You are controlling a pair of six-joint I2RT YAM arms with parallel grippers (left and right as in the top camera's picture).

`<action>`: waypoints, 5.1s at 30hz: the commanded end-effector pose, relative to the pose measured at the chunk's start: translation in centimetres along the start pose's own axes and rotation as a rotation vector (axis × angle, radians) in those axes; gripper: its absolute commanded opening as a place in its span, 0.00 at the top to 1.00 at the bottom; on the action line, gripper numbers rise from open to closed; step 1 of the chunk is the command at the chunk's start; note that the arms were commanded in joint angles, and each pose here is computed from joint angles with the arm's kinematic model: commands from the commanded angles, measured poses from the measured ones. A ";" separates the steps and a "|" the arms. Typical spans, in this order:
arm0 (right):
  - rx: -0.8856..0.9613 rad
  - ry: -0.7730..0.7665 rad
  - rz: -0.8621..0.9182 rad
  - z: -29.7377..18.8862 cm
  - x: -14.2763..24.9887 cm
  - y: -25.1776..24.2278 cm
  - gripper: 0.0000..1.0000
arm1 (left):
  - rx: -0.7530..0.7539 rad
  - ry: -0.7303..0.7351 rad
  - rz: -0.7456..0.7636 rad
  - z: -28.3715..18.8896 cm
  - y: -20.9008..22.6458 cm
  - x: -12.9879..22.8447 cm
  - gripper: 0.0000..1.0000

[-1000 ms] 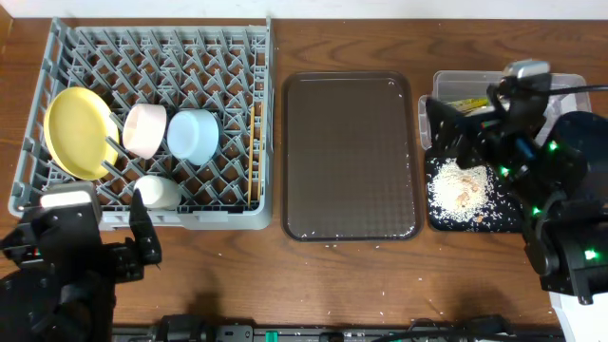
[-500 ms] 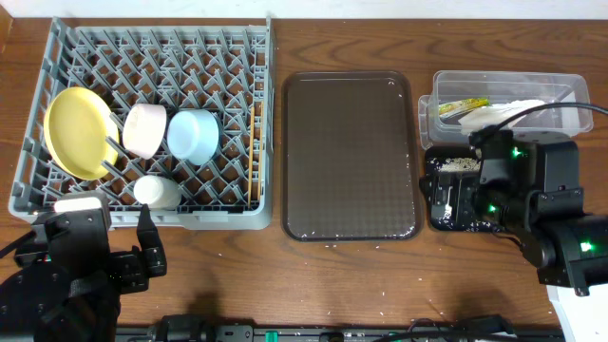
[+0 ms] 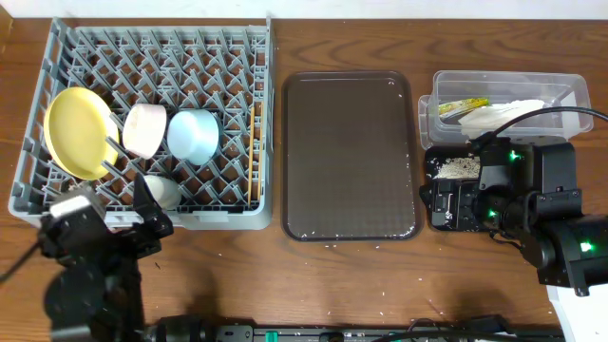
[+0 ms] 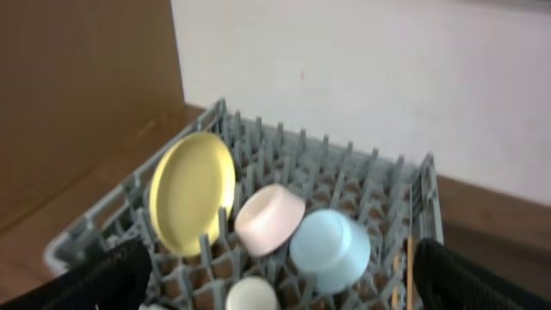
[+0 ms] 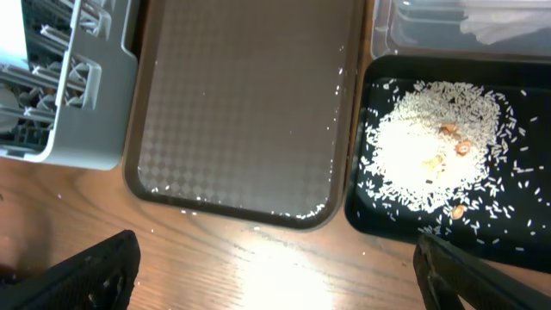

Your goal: Sort waste into correct bins and load items into the dishwasher

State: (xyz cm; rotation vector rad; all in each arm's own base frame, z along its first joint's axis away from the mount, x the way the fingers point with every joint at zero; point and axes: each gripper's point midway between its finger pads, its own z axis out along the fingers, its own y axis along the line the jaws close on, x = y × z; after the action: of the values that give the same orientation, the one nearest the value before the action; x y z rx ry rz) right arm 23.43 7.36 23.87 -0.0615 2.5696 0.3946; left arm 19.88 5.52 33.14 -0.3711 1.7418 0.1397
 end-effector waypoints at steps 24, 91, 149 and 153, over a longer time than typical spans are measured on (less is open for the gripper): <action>0.003 -0.009 -0.001 -0.2 -0.3 -0.1 0.01 | 0.048 -0.096 -0.076 7.5 0.7 17.1 0.02; 0.288 -0.850 -0.505 3.3 1.4 -5.6 0.01 | 0.040 -0.050 -0.067 7.6 0.8 18.3 0.02; 0.286 -0.903 -0.508 5.9 3.2 -6.4 0.01 | 0.040 -0.050 -0.067 7.6 0.8 18.3 0.02; 0.286 -0.903 -0.507 5.9 3.2 -6.4 0.01 | 0.040 -0.050 -0.067 7.6 0.8 18.3 0.02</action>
State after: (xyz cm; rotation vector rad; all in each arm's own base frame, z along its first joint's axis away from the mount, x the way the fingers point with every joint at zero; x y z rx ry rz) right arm 24.42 3.45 15.65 -0.3449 1.6127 -0.1079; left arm 23.81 5.49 15.61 -0.3812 1.6240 0.0663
